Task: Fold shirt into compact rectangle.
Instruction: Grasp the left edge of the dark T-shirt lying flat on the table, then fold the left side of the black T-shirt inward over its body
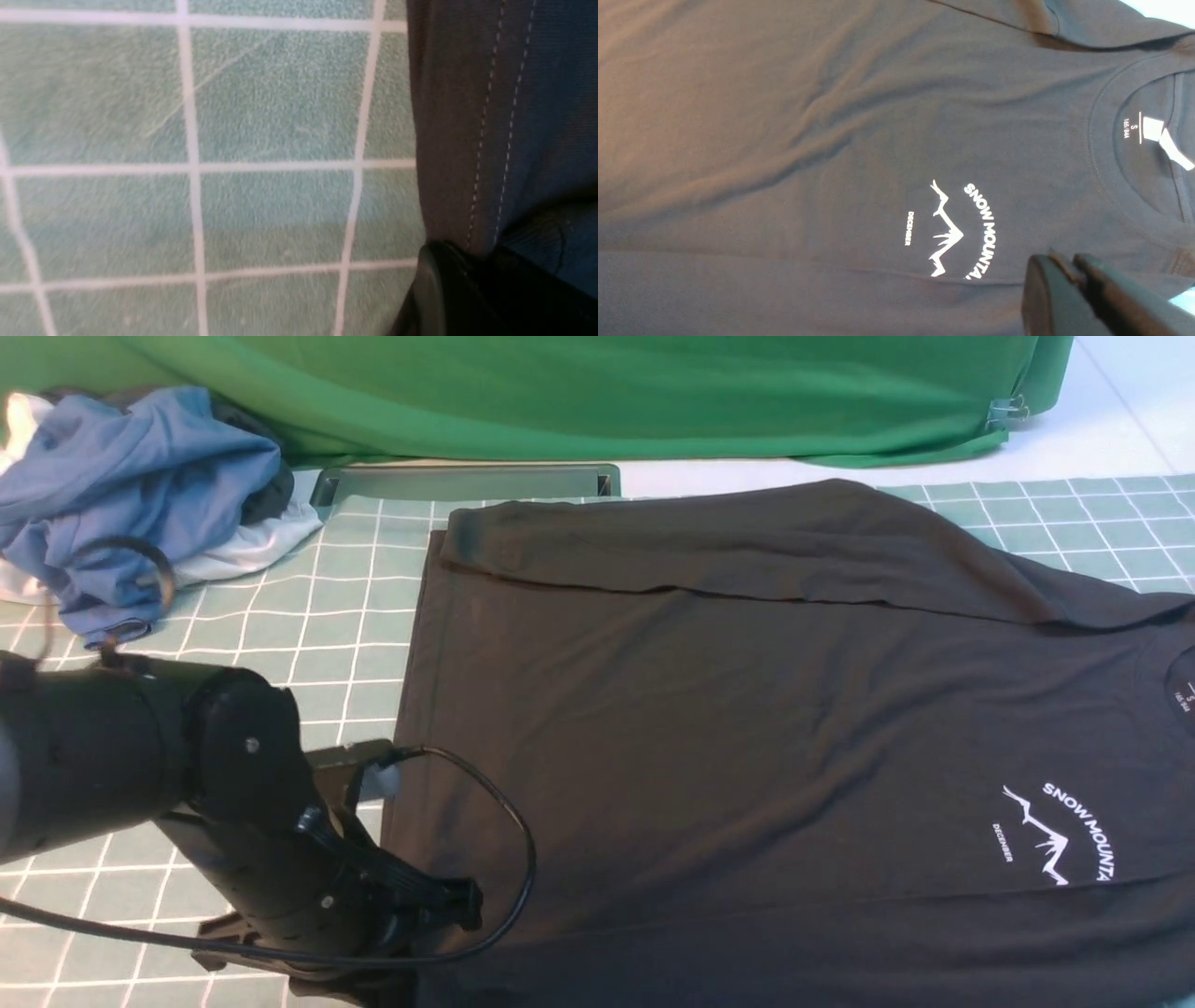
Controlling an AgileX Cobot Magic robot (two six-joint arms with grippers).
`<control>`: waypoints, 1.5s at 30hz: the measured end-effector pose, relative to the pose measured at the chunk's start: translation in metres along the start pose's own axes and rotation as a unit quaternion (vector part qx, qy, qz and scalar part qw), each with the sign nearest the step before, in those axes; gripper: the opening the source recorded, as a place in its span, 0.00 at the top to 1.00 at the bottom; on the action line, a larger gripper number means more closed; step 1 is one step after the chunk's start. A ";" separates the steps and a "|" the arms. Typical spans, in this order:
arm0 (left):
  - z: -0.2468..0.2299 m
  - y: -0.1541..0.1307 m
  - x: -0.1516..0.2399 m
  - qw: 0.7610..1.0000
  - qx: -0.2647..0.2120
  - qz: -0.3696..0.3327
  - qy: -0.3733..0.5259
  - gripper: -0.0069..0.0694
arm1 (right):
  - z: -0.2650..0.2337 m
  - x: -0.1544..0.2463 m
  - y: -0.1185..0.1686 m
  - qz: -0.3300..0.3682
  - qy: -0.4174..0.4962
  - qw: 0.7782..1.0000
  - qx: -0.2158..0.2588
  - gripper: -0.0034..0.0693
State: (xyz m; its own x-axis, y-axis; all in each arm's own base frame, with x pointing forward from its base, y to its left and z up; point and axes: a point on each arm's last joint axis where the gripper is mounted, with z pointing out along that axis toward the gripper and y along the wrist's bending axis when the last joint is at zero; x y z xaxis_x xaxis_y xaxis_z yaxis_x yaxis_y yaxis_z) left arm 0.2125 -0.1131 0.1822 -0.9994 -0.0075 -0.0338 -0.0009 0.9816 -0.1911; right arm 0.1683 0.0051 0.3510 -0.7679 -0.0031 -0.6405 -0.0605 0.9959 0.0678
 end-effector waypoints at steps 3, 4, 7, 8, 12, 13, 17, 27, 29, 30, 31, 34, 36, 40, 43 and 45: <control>-0.005 0.000 0.003 1.000 -0.001 0.001 0.004 0.87 | 0.000 0.000 0.000 0.000 0.000 1.000 0.000 0.85; -0.005 0.001 0.004 1.000 -0.001 -0.002 0.005 0.86 | 0.000 0.000 0.000 0.000 0.000 1.000 0.000 0.84; -0.001 0.002 0.006 1.000 0.001 -0.014 0.006 0.84 | 0.000 0.000 0.000 0.000 0.000 1.000 0.000 0.84; 0.003 0.003 0.007 1.000 0.004 -0.020 0.007 0.81 | 0.000 0.000 0.000 0.001 0.000 1.000 0.000 0.84; 0.009 0.006 0.009 1.000 -0.006 -0.020 0.014 0.70 | 0.000 0.000 0.000 0.002 0.000 1.000 0.000 0.84; 0.009 0.006 0.009 1.000 -0.009 -0.017 0.010 0.67 | 0.000 0.000 0.000 0.002 0.000 1.000 0.000 0.84; 0.009 0.006 0.006 1.000 -0.006 -0.017 -0.006 0.52 | 0.000 0.000 0.000 0.003 0.000 1.000 0.000 0.83; 0.011 0.001 0.005 0.999 0.022 -0.049 -0.004 0.51 | 0.000 0.000 0.000 0.003 0.000 1.000 0.000 0.82; 0.011 0.001 0.005 0.998 0.022 -0.051 -0.004 0.60 | 0.000 0.000 0.000 0.003 0.000 1.000 0.000 0.82; 0.011 0.001 0.005 0.998 0.022 -0.051 -0.004 0.61 | 0.000 0.000 0.000 0.003 0.000 1.000 0.000 0.82; 0.011 0.001 0.005 0.998 0.023 -0.053 -0.004 0.69 | 0.000 0.000 0.000 0.003 0.000 1.000 0.000 0.81; 0.011 0.000 0.005 0.998 0.026 -0.057 -0.005 0.82 | 0.000 0.000 0.000 0.004 0.000 1.000 0.000 0.81; 0.011 0.000 0.005 0.998 0.027 -0.057 -0.006 0.86 | 0.000 0.000 0.000 0.004 0.000 1.000 0.000 0.81; 0.010 0.000 0.004 0.998 0.029 -0.058 -0.011 0.89 | 0.000 0.000 0.000 0.004 0.000 1.000 0.000 0.80; 0.004 -0.002 0.003 0.998 0.033 -0.053 -0.020 0.89 | 0.000 0.000 0.000 0.004 0.000 1.000 0.000 0.80; -0.009 -0.006 -0.002 0.997 0.041 -0.045 -0.040 0.89 | 0.000 0.000 0.000 0.004 0.000 1.000 0.000 0.80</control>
State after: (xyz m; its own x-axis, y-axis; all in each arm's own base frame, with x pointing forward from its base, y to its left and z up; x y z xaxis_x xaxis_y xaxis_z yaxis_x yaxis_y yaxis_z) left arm 0.2140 -0.1170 0.1925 -0.9895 -0.1126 -0.0912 -0.0835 0.9576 -0.2759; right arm 0.1683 0.0052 0.3510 -0.7683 0.0040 -0.6401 -0.0556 0.9958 0.0730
